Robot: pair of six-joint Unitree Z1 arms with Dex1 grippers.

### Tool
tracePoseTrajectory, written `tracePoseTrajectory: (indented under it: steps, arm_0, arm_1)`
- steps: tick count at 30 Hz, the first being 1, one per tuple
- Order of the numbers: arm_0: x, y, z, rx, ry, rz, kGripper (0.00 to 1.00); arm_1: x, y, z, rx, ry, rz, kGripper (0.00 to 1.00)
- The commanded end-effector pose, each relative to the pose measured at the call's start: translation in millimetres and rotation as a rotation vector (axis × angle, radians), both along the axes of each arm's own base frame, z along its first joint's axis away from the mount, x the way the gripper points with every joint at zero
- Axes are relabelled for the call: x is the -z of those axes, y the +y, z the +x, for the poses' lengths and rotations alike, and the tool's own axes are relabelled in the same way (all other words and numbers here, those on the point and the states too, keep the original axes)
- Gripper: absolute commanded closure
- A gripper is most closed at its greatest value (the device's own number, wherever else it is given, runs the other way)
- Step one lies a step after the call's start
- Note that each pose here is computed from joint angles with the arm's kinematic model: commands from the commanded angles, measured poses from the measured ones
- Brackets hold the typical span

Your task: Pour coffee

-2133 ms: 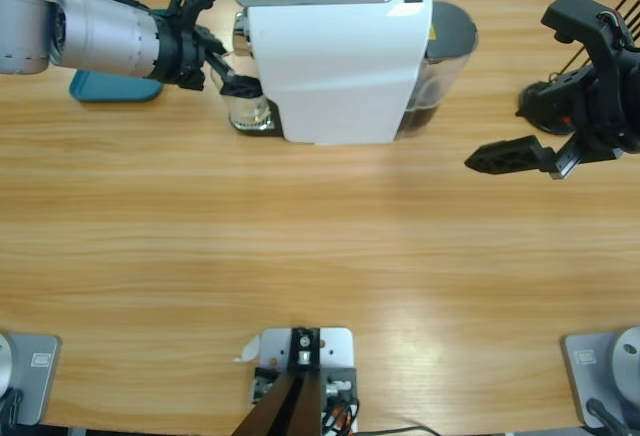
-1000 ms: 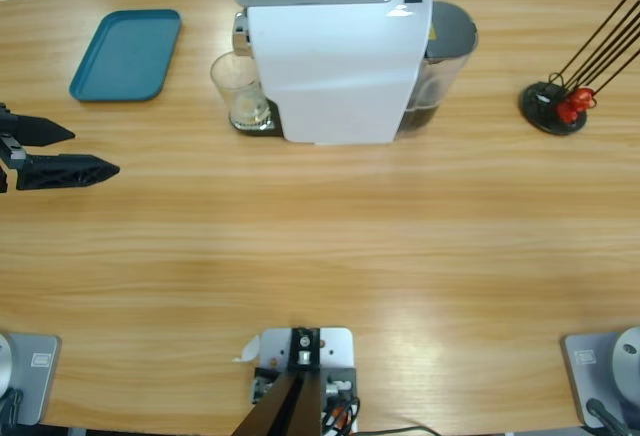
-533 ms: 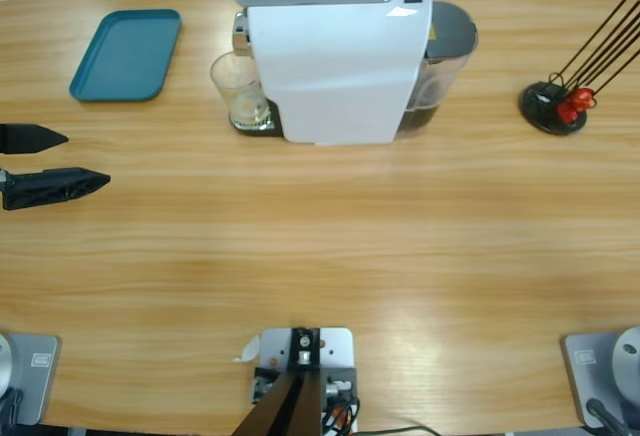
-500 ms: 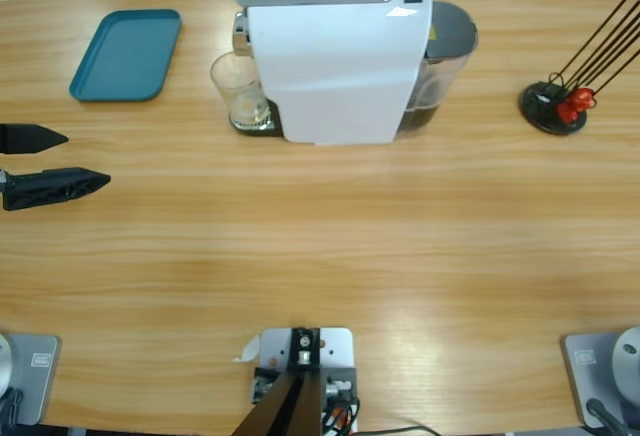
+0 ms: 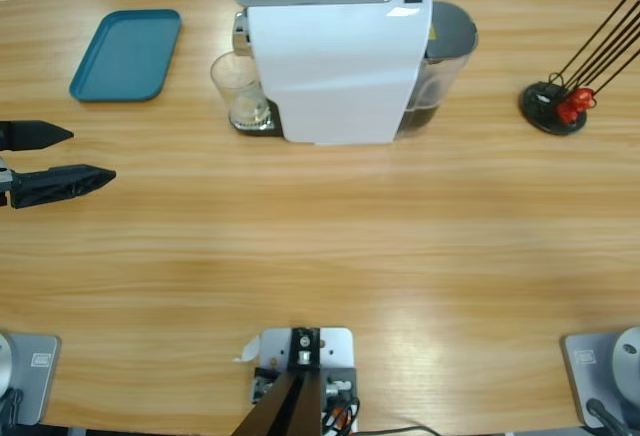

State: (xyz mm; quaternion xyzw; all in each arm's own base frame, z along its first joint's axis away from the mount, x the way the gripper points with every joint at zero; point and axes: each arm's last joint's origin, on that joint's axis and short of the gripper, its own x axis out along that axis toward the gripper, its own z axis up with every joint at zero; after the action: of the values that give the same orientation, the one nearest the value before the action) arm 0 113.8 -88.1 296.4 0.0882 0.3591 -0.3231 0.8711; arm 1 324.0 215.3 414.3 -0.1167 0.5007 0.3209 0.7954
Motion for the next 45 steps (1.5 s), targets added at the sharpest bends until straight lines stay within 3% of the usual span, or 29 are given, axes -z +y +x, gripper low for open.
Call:
tracePoseTrajectory:
  steps: [1, 9, 45]
  arm_0:
    - [8, 3, -5, 0.005, -0.001, 0.017, 0.064]
    - [8, 3, -5, 0.004, -0.002, 0.018, 0.064]
    - [11, 4, -5, -0.001, -0.004, 0.022, 0.064]
  arm_1:
    - [20, -1, 21, 0.028, 0.020, -0.061, 1.000]
    - [25, -8, 27, 0.065, 0.025, -0.093, 1.000]
    - [27, 7, 17, 0.007, 0.068, -0.050, 1.000]
